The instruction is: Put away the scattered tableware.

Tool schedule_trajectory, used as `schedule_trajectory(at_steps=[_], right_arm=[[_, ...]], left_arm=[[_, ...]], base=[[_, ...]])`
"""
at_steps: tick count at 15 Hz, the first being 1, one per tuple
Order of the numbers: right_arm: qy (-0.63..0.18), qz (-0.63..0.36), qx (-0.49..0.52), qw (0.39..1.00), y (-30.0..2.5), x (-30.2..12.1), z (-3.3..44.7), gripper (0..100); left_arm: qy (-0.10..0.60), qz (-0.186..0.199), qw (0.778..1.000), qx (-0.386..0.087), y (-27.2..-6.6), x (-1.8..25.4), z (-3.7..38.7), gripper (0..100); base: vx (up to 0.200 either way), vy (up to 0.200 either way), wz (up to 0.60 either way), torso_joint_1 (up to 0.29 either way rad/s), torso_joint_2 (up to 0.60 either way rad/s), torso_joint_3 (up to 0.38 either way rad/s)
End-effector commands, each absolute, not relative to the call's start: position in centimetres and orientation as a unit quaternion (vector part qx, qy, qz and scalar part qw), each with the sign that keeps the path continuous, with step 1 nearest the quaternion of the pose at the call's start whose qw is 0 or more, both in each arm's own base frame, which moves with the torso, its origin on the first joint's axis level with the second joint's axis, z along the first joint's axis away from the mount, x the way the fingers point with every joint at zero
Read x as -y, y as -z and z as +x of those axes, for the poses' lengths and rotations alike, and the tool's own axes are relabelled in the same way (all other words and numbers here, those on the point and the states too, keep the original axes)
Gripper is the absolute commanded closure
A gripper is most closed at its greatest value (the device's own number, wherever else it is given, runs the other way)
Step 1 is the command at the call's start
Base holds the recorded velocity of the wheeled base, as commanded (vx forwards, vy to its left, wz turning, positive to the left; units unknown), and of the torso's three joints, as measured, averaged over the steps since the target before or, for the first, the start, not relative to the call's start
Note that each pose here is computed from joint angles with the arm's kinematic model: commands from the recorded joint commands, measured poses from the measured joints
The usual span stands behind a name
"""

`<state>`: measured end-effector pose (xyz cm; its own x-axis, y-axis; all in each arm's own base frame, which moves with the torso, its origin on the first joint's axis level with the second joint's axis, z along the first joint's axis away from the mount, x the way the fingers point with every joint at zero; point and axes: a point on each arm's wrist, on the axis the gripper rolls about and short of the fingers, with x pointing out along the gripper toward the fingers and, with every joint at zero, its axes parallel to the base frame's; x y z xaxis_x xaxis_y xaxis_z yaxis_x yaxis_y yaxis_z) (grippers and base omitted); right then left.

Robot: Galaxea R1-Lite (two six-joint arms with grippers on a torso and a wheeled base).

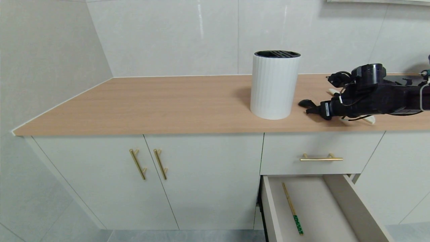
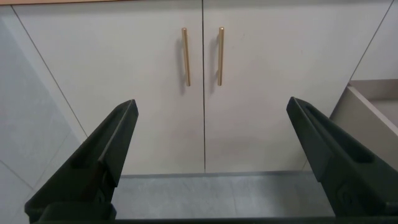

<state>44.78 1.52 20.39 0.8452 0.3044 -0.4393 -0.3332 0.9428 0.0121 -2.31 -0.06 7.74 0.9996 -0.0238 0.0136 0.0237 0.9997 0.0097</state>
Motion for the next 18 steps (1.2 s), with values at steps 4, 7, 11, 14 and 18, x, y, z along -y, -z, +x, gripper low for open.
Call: schedule_trajectory(at_steps=[4, 7, 11, 14, 18], right_arm=[[-0.166, -0.031, -0.234, 0.957, -19.2, -1.6, 45.5, 100], [-0.165, -0.032, -0.231, 0.958, -19.6, -1.5, 45.3, 100], [-0.131, 0.018, -0.202, 0.970, -24.2, -1.5, 42.1, 100], [-0.122, 0.055, -0.176, 0.975, -28.9, -1.7, 34.3, 100], [-0.054, 0.049, -0.235, 0.969, -27.5, -2.0, 28.7, 100]], left_arm=[[0.011, 0.005, 1.000, 0.007, -7.7, 0.1, -2.3, 0], [0.012, 0.005, 1.000, 0.007, -7.7, 0.1, -2.3, 0], [0.011, 0.005, 1.000, 0.007, -7.7, 0.1, -2.3, 0], [0.012, 0.005, 1.000, 0.007, -7.7, 0.1, -2.3, 0], [0.011, 0.005, 1.000, 0.007, -7.7, 0.1, -2.3, 0]], base=[[0.000, 0.000, 0.00, 0.000, 0.00, 0.000], [0.000, 0.000, 0.00, 0.000, 0.00, 0.000], [0.000, 0.000, 0.00, 0.000, 0.00, 0.000], [0.000, 0.000, 0.00, 0.000, 0.00, 0.000], [0.000, 0.000, 0.00, 0.000, 0.00, 0.000]])
